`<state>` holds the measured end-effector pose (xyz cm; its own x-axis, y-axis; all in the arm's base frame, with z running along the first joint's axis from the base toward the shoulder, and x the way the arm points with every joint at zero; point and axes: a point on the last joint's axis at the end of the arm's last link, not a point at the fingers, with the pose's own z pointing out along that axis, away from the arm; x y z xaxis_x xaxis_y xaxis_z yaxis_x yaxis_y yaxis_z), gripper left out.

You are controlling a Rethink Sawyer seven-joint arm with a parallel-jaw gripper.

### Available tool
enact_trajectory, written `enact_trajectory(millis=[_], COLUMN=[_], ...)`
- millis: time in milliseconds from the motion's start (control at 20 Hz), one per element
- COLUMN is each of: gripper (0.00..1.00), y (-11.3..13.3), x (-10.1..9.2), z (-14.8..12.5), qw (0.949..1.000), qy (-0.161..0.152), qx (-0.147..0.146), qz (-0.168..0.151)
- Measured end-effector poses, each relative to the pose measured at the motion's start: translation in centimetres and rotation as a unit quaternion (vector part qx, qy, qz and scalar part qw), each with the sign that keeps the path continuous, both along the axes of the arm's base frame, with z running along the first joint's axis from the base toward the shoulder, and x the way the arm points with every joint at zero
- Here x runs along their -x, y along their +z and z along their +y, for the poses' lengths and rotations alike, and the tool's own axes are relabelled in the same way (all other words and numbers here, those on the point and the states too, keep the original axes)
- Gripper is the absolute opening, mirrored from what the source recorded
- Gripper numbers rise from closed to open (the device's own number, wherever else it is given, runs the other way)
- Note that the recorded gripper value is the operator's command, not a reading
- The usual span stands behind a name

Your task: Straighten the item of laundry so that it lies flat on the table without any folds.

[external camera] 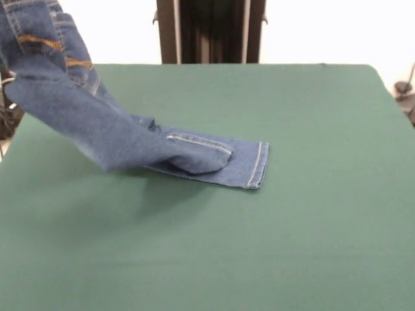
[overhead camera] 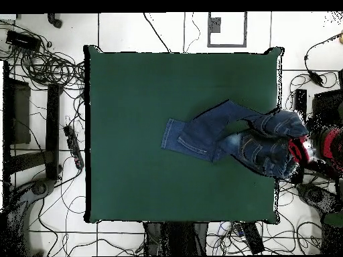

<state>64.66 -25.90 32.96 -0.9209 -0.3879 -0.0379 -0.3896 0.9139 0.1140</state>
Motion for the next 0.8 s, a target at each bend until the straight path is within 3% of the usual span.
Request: enact_trajectory(millis=[550, 800], gripper=[0.0, 0.0], y=[-5.7, -8.9], x=[-3.5, -3.3], z=[-0.7, -1.5], qw=[0.9986, 0.9964], qy=[0.032, 0.06], qx=[-0.041, -0.06], qz=[-0.004, 0.001])
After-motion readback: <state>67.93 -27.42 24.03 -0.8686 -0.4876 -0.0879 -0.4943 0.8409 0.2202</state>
